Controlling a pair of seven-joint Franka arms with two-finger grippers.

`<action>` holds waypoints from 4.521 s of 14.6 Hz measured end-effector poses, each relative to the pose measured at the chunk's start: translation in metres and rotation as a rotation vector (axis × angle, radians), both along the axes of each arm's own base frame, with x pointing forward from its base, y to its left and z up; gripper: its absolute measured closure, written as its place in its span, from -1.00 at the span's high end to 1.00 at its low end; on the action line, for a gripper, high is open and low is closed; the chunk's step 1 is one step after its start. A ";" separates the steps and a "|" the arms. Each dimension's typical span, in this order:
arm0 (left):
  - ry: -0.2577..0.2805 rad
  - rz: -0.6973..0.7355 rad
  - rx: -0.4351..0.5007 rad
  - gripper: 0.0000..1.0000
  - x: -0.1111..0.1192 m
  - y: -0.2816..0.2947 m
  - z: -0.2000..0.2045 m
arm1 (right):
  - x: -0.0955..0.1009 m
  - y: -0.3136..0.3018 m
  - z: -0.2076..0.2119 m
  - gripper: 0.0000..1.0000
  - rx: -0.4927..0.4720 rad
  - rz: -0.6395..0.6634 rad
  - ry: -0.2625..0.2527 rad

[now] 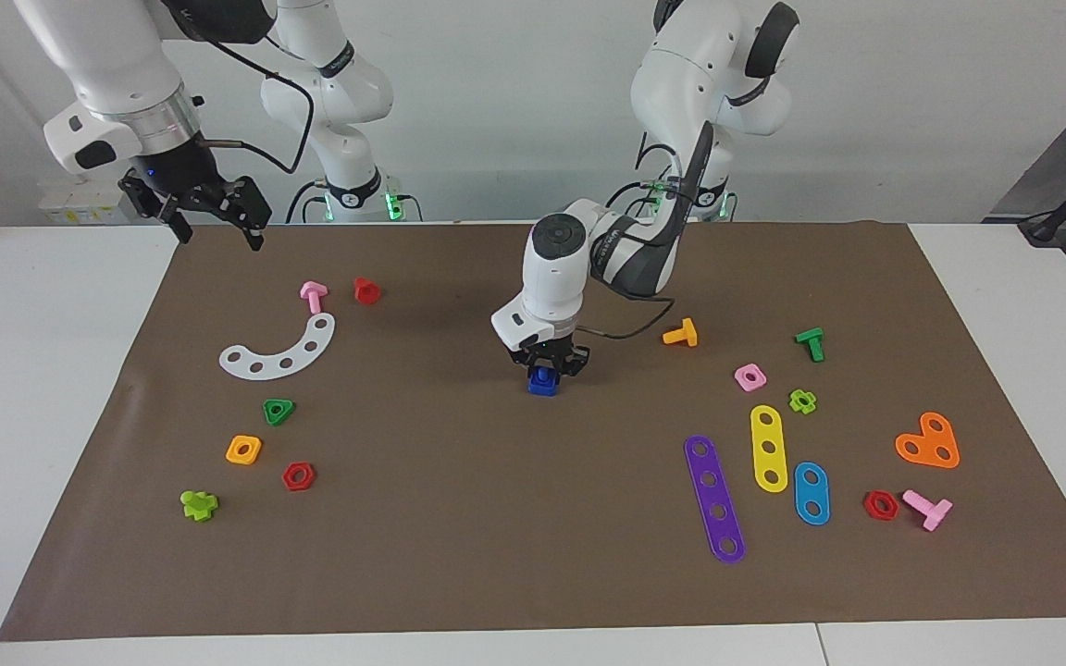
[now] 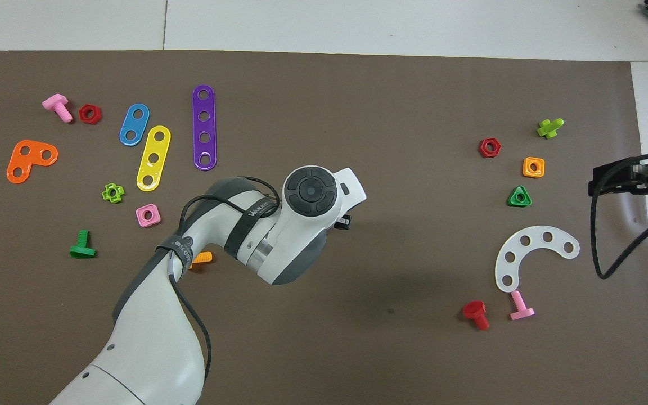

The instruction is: Unscrew and place screws in storage area

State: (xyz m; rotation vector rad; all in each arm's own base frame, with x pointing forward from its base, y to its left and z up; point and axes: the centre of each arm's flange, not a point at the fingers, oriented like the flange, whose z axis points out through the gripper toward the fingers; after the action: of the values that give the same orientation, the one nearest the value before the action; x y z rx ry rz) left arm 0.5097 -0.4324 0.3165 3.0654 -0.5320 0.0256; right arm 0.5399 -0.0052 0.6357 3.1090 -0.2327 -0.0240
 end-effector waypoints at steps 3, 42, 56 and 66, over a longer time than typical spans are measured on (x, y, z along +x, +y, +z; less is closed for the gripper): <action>0.008 0.002 0.009 -0.05 0.005 -0.002 0.014 | 0.000 0.000 0.000 1.00 0.000 0.000 0.000; 0.042 -0.117 0.023 1.00 0.104 0.315 0.100 | -0.003 0.002 0.002 1.00 0.001 0.022 0.004; 0.041 0.281 0.045 1.00 0.035 0.484 0.323 | 0.031 0.341 -0.175 1.00 0.064 0.058 -0.112; 0.017 0.282 0.046 1.00 0.040 0.422 0.311 | 0.015 0.434 -0.311 1.00 0.011 0.121 -0.105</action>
State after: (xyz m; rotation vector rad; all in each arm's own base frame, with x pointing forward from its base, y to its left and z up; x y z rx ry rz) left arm 0.5494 -0.0105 0.6273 3.1548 -0.0968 -0.0055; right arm 0.5552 0.4283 0.3247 3.1324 -0.0460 0.1403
